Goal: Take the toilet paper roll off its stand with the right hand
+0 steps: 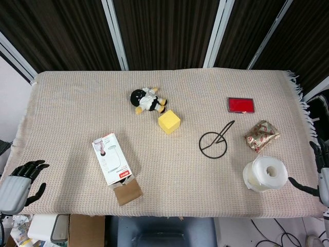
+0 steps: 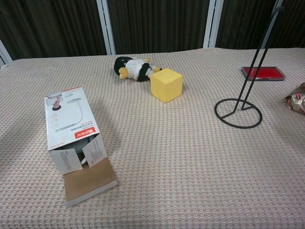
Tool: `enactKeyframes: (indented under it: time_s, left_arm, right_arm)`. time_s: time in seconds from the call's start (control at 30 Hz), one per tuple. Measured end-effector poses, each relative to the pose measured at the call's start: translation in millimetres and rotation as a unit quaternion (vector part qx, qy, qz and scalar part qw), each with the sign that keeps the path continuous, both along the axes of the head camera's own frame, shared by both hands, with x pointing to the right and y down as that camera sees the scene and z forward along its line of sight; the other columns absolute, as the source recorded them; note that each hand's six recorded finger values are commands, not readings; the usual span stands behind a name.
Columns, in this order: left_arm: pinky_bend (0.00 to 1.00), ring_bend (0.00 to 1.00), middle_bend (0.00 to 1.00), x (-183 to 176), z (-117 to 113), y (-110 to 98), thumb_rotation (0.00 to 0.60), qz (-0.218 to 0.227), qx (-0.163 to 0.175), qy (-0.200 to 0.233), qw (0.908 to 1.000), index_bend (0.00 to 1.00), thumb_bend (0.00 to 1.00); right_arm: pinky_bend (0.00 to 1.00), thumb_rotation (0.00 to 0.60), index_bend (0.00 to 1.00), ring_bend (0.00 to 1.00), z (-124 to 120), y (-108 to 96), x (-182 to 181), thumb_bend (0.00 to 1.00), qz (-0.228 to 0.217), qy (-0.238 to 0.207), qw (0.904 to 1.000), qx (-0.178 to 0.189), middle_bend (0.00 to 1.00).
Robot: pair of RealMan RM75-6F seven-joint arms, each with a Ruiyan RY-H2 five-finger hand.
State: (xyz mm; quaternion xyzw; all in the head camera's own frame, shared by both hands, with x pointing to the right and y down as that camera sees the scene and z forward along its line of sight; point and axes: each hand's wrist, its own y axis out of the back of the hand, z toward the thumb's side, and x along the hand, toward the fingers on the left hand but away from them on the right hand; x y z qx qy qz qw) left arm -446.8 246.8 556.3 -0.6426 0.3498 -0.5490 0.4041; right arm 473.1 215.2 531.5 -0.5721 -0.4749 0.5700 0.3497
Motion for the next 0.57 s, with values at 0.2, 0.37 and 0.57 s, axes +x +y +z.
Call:
enactKeyframes:
  time_s: [0.2, 0.37, 0.57]
  left_arm:
    - [0.32, 0.21, 0.21, -0.4, 0.0, -0.3, 0.600, -0.001, 0.004, -0.004, 1.0000, 0.27, 0.44]
    - [0.32, 0.21, 0.21, -0.9, -0.4, -0.8, 0.600, -0.002, 0.005, -0.003, 1.0000, 0.27, 0.44]
    - [0.32, 0.21, 0.21, 0.2, -0.2, 0.3, 0.600, 0.001, 0.004, -0.003, 1.0000, 0.27, 0.44]
  right_arm:
    - [0.11, 0.600, 0.00, 0.03, 4.7, 3.9, 1.4, 0.15, 0.001, -0.007, 0.9999, -0.013, 0.01]
    - [0.11, 0.600, 0.00, 0.03, 4.4, 2.6, -2.4, 0.15, -0.002, -0.020, 0.9998, -0.006, 0.01]
    - [0.11, 0.600, 0.00, 0.03, 7.8, 3.5, -4.9, 0.15, -0.008, -0.022, 0.9996, -0.016, 0.01]
